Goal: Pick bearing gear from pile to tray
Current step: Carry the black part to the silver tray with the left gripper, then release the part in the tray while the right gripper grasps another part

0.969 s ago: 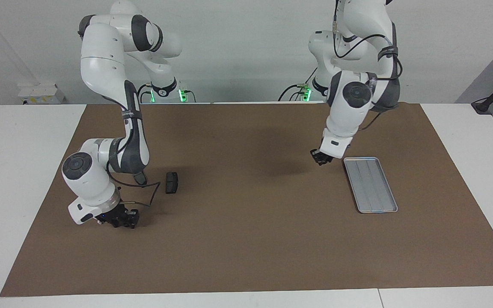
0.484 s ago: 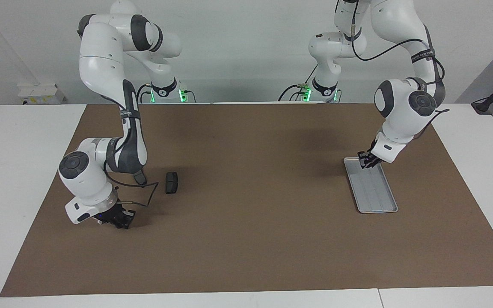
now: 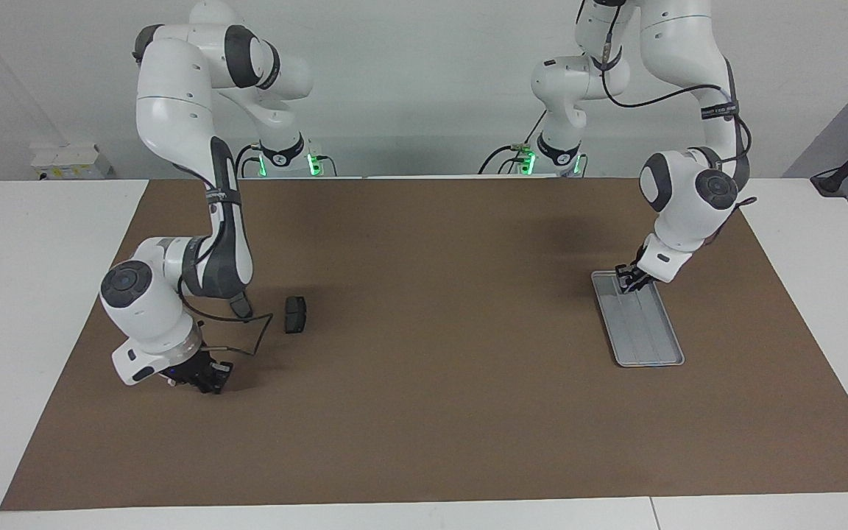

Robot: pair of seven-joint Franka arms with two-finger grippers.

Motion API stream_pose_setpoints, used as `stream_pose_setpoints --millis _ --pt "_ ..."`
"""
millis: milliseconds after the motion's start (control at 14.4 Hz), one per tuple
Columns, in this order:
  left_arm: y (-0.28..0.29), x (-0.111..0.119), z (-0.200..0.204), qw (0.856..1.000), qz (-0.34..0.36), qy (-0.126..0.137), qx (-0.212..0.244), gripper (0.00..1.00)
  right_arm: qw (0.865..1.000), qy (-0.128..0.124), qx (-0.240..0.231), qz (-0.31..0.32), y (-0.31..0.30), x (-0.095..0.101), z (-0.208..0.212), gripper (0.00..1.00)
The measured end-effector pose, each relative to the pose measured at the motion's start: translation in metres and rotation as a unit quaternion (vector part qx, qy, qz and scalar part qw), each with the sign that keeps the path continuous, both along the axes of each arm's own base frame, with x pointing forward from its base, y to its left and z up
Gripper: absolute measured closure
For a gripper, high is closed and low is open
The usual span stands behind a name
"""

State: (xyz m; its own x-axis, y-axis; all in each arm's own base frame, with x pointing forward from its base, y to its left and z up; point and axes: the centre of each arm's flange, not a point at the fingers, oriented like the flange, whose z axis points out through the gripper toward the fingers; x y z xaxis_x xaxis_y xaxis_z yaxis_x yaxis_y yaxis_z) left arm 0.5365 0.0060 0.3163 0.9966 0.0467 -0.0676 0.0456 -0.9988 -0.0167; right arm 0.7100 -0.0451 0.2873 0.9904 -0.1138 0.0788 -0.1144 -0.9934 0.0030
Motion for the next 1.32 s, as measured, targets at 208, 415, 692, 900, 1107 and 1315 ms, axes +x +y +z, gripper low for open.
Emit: stream_pose_setpoints --millis 208,415,692,900,1107,1315 --pt "0.0 -0.004 -0.006 1.0 0.001 0.0 0.0 0.66 1.0 0.0 0.0 0.0 0.0 0.0 0.0 0.76" --pt "0.0 -0.008 -0.013 1.0 0.004 -0.006 0.0 0.66 1.0 0.015 0.003 0.004 0.006 -0.002 0.002 0.76" --pt "-0.001 -0.009 -0.015 1.0 0.015 -0.012 0.0 0.66 0.998 0.062 0.007 0.011 0.058 -0.011 0.087 0.76" --pt "-0.002 -0.009 -0.015 1.0 0.02 -0.012 -0.001 0.66 0.997 0.077 0.006 -0.009 0.118 -0.048 0.183 0.76" --pt "-0.002 -0.009 -0.015 1.0 0.021 -0.013 -0.001 0.58 0.995 0.073 0.011 -0.072 0.197 -0.089 0.243 0.76" --pt "-0.003 -0.007 -0.012 1.0 0.02 -0.016 -0.001 0.22 0.983 0.074 0.038 -0.164 0.295 -0.124 0.255 0.76"
